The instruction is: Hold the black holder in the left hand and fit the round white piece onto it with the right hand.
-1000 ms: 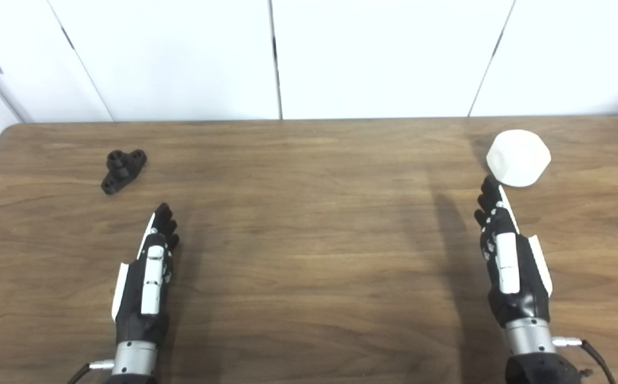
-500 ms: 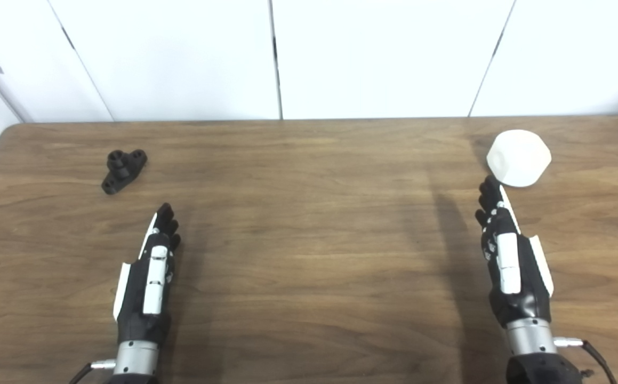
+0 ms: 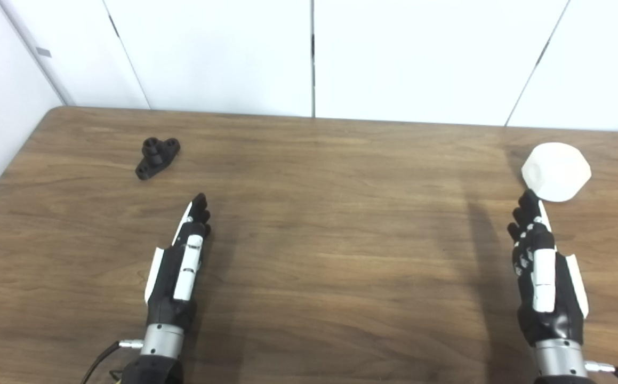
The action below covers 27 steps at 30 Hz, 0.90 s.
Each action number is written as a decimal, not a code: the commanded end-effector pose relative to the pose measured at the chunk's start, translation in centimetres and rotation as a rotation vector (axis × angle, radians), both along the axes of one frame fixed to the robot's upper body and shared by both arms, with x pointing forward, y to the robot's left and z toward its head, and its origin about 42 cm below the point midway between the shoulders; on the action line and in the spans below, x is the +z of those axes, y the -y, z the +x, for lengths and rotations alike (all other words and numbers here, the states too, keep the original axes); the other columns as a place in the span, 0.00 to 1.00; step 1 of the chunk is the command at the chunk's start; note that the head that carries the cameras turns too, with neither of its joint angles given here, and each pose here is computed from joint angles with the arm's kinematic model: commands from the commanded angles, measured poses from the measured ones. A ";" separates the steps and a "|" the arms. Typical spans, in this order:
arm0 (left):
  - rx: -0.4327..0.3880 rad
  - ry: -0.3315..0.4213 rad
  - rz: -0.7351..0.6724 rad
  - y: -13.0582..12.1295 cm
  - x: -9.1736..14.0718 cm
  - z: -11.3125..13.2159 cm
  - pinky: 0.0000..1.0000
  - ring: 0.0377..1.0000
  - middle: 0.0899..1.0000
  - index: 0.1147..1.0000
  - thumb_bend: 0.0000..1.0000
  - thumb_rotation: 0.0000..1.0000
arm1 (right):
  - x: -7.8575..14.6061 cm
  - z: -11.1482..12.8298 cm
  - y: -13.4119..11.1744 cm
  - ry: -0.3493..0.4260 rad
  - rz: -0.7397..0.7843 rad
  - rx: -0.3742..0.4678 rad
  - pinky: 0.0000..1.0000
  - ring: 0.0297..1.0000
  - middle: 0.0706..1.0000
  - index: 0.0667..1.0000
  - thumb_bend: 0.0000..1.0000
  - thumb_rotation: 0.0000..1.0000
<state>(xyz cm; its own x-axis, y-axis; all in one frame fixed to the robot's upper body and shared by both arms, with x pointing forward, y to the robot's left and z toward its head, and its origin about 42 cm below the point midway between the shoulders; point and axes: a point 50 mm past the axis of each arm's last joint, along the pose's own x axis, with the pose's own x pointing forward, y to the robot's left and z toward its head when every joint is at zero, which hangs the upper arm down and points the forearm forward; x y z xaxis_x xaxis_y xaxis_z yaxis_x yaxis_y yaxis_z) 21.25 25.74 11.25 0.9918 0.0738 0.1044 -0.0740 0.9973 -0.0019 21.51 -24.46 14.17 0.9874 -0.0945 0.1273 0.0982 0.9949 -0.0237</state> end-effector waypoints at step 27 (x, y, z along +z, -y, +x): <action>0.039 0.030 0.003 2.1 -1.9 -3.3 1.00 1.00 1.00 0.96 0.33 0.69 | -4.8 -5.9 2.3 -0.096 -0.036 0.003 1.00 1.00 1.00 1.00 0.54 1.00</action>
<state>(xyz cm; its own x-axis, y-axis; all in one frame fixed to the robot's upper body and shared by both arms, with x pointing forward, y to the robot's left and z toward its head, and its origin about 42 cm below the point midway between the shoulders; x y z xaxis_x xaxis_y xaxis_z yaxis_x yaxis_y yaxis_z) 20.86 25.16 11.52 0.9783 0.0616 0.1979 -0.0709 0.9967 0.0400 21.55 -24.99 11.61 0.9899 -0.0686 0.1240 0.0720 0.9971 -0.0229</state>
